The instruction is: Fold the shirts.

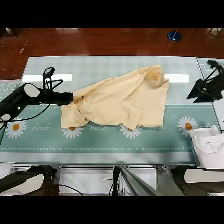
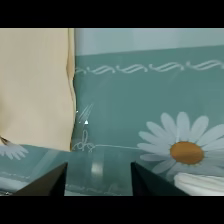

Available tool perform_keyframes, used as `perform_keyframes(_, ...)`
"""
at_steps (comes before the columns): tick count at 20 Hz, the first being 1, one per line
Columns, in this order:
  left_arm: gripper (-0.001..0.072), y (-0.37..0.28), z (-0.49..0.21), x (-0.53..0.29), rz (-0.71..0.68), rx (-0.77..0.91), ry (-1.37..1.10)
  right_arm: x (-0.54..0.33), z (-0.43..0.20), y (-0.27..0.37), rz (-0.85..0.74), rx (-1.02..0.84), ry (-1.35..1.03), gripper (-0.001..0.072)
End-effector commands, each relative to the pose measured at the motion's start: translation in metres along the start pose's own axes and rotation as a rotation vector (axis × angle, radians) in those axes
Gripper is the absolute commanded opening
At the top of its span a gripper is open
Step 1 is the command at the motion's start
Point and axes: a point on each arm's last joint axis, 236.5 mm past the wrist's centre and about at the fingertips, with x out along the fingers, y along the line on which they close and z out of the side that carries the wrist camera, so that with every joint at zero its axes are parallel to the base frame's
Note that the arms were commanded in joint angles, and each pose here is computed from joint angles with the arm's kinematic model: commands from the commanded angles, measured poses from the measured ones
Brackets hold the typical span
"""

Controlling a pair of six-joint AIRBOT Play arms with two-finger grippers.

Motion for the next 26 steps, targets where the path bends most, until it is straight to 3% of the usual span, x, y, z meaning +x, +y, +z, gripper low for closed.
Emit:
perform_keyframes(1, 0.0034, 0.000, -0.002, 0.000, -0.002, 0.003, 0.011, 0.048, -0.033, 0.011, 0.121, 0.014, -0.023, 0.0561)
perform_keyframes(2, 0.0034, 0.000, -0.002, 0.000, -0.002, 0.004, 0.011, 0.061, -0.043, 0.014, 0.150, 0.018, -0.009, 0.0590)
perform_keyframes(9, 0.0034, 0.000, -0.003, 0.000, -0.002, 0.003, 0.011, 0.118, -0.068, 0.036, 0.324, 0.116, 0.009, 0.0589)
perform_keyframes(16, 0.0034, 0.000, -0.002, 0.000, -0.002, 0.003, 0.011, 0.138, -0.069, 0.051, 0.333, 0.093, -0.006, 0.0579)
perform_keyframes(18, 0.0034, 0.000, -0.002, 0.000, -0.002, 0.003, 0.011, 0.148, -0.062, 0.061, 0.290, 0.073, -0.029, 0.0497)
perform_keyframes(19, 0.0034, 0.000, -0.002, 0.000, -0.002, 0.003, 0.011, 0.154, -0.055, 0.066, 0.263, 0.069, -0.057, 0.0406)
perform_keyframes(20, 0.0034, 0.000, -0.002, 0.000, -0.002, 0.004, 0.011, 0.159, -0.050, 0.071, 0.243, 0.067, -0.080, 0.0270)
perform_keyframes(21, 0.0034, 0.000, -0.002, 0.000, -0.002, 0.004, 0.011, 0.163, -0.048, 0.078, 0.237, 0.058, -0.090, 0.0059)
perform_keyframes(22, 0.0034, 0.000, -0.002, 0.000, -0.002, 0.003, 0.011, 0.163, -0.049, 0.088, 0.261, 0.052, -0.085, 0.0011)
perform_keyframes(26, 0.0033, 0.005, 0.004, -0.020, -0.022, 0.045, 0.054, 0.104, -0.054, 0.136, 0.444, -0.064, -0.154, 0.0011)
